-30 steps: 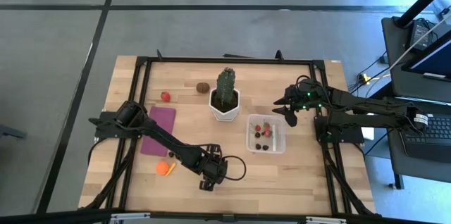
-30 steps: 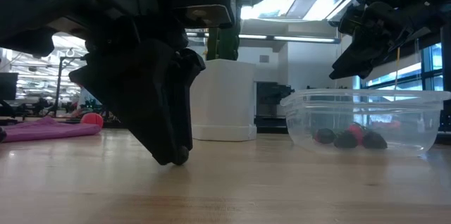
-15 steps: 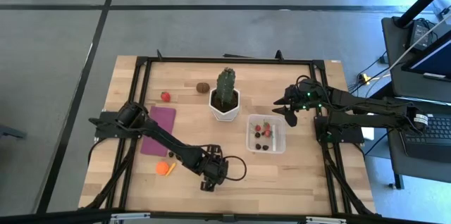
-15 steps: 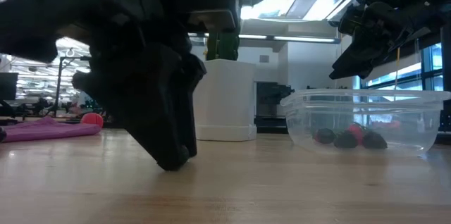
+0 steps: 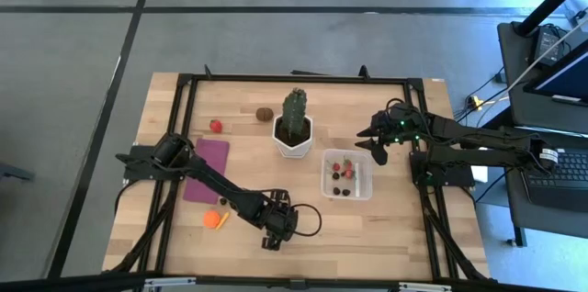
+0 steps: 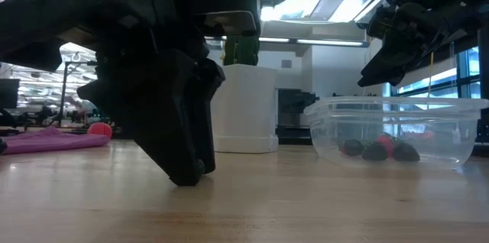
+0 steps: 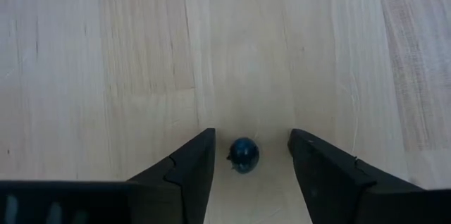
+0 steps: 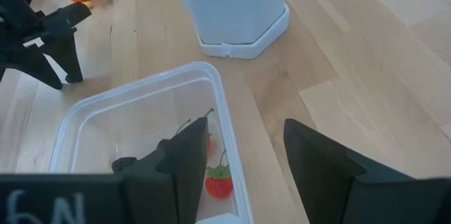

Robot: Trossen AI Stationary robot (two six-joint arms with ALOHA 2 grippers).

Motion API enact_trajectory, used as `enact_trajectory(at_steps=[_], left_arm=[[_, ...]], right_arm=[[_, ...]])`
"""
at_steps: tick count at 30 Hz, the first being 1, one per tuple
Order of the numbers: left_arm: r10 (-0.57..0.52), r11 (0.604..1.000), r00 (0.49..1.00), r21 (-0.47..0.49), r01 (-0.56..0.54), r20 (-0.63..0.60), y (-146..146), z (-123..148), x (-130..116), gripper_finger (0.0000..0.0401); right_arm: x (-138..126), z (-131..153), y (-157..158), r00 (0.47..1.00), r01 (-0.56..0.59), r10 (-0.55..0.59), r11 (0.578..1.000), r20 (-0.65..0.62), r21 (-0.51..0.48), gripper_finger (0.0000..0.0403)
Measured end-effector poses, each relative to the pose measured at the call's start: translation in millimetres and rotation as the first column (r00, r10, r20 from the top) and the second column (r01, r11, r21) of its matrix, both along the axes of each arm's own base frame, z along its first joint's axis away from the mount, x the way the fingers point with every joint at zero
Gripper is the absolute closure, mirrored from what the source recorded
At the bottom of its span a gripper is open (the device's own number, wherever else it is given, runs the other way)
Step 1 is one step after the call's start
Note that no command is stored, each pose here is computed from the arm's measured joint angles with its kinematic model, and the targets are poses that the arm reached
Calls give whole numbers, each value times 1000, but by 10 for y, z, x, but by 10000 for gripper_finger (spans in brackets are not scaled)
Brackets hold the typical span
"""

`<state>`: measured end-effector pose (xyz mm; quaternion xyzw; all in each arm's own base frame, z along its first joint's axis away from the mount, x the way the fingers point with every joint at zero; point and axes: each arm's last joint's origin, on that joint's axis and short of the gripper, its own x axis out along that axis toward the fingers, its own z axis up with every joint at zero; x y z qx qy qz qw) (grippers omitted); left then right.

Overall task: Pick and placing Produce into tupperware
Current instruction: Put the blueberry into the transparent bin

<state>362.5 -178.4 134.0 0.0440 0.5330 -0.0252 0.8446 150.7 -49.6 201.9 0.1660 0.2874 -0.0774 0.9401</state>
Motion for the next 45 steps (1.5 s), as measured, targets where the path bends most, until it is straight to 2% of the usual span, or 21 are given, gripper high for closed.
enact_trajectory(at_steps=[13, 36, 45], left_arm=[[27, 1000, 999, -9, -27, -22, 6, -12, -17, 233], [26, 1000, 999, -8, -26, -36, 9, -23, -28, 360], [29, 1000, 999, 13, -29, -19, 12, -21, -21, 353]], right_arm=[[0, 0, 0, 1000, -1, 1, 1000, 0, -2, 215], [0, 0, 1, 1000, -2, 2, 1000, 0, -2, 214], [0, 0, 0, 1000, -1, 1, 1000, 0, -2, 214]])
